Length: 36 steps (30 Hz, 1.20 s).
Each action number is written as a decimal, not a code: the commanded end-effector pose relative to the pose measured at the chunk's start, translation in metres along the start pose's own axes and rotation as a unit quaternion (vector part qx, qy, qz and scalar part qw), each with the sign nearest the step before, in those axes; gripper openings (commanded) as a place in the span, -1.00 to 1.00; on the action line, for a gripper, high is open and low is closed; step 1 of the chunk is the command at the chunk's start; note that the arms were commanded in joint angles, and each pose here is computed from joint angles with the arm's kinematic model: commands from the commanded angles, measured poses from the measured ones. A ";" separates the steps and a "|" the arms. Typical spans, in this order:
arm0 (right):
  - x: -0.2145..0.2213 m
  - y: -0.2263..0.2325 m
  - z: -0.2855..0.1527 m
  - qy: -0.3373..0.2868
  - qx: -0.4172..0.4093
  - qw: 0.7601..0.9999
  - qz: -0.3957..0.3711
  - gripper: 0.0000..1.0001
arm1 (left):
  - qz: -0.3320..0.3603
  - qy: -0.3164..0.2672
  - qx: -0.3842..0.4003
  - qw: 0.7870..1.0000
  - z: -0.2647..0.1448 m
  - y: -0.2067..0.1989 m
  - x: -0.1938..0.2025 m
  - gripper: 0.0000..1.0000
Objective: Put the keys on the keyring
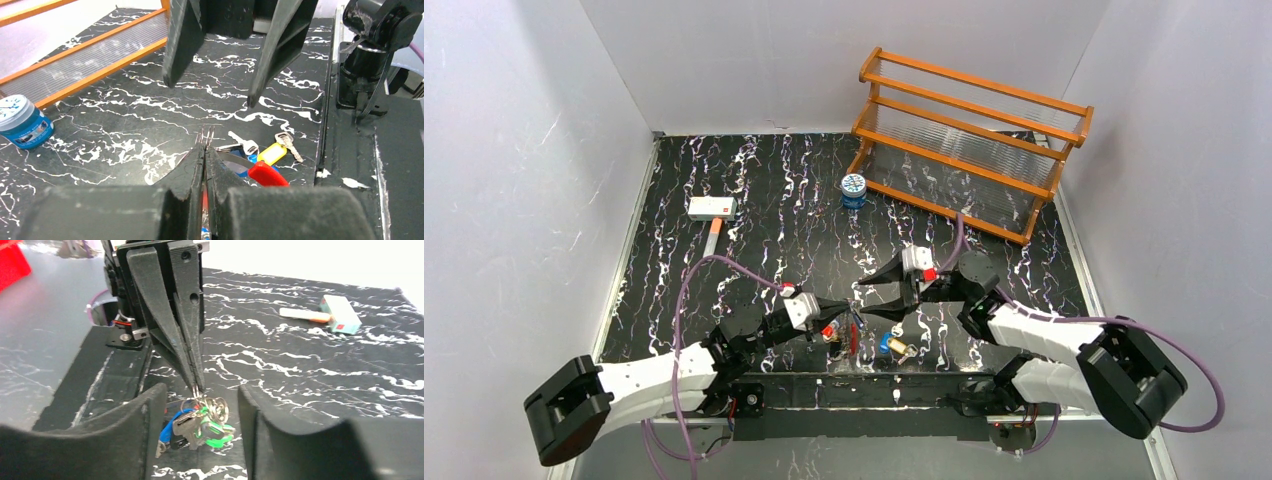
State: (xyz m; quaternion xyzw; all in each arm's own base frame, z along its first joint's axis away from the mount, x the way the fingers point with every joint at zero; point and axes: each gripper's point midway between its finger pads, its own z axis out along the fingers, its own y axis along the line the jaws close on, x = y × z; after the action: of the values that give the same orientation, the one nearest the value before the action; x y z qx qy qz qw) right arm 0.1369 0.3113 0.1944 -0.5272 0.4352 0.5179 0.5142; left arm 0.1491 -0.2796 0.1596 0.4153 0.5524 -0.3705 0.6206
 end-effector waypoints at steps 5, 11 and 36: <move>-0.016 -0.013 -0.010 -0.010 0.068 0.997 -0.035 0.68 | 0.096 0.027 0.022 0.995 -0.003 0.002 -0.008 -1.00; -0.025 -0.029 -0.026 -0.032 0.162 0.986 0.000 0.97 | 0.148 0.095 0.023 0.984 -0.010 0.012 -0.002 -1.00; 0.093 -0.008 -0.116 0.192 0.480 0.705 0.486 0.94 | 0.047 0.127 -0.052 0.989 -0.020 0.025 0.015 -1.00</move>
State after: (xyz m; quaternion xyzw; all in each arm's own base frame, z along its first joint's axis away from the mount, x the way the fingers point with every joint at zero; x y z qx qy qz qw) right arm 0.1821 0.2105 0.1040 -0.0617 0.8745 0.3232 0.3562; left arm 0.1630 -0.2489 0.1366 0.4685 0.6326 -0.2489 0.5642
